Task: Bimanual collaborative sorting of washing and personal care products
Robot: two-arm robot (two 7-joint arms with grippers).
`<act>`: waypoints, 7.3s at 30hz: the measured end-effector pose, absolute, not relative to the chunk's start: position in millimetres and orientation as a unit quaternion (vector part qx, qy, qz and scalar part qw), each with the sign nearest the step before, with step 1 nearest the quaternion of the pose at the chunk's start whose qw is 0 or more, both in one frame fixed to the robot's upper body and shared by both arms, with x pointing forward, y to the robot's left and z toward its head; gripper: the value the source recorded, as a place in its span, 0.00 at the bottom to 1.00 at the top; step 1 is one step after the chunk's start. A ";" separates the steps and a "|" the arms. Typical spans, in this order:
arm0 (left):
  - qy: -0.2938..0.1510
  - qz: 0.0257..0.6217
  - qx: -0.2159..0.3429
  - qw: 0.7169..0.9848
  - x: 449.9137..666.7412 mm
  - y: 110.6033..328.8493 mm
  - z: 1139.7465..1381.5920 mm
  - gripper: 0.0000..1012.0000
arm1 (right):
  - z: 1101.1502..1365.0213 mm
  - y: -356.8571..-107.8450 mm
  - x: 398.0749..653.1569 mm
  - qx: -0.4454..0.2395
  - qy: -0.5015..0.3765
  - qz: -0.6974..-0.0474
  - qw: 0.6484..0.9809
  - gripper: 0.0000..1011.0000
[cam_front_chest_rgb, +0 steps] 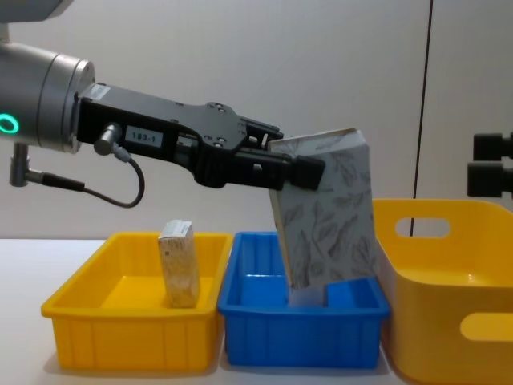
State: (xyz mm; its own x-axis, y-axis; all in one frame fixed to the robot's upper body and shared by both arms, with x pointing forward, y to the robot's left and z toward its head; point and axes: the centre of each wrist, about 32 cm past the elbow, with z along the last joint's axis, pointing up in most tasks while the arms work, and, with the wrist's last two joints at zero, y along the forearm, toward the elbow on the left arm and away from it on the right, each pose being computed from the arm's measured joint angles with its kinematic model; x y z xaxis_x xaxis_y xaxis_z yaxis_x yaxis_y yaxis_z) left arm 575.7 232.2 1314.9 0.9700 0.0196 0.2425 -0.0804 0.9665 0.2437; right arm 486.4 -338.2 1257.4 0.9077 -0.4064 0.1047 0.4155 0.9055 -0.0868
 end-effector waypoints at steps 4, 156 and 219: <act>-0.120 0.025 0.127 0.984 575.7 232.1 1314.9 0.35 | 1261.6 -340.7 491.3 -0.062 -0.040 -0.173 0.982 0.99; -0.074 0.207 0.093 0.971 544.5 250.4 1307.0 0.99 | 1216.4 -296.3 528.9 -0.043 -0.074 -0.255 0.963 0.34; -0.022 0.427 0.061 0.902 504.6 250.3 1299.7 0.99 | 1204.6 -222.8 517.1 -0.085 -0.006 -0.691 0.718 0.34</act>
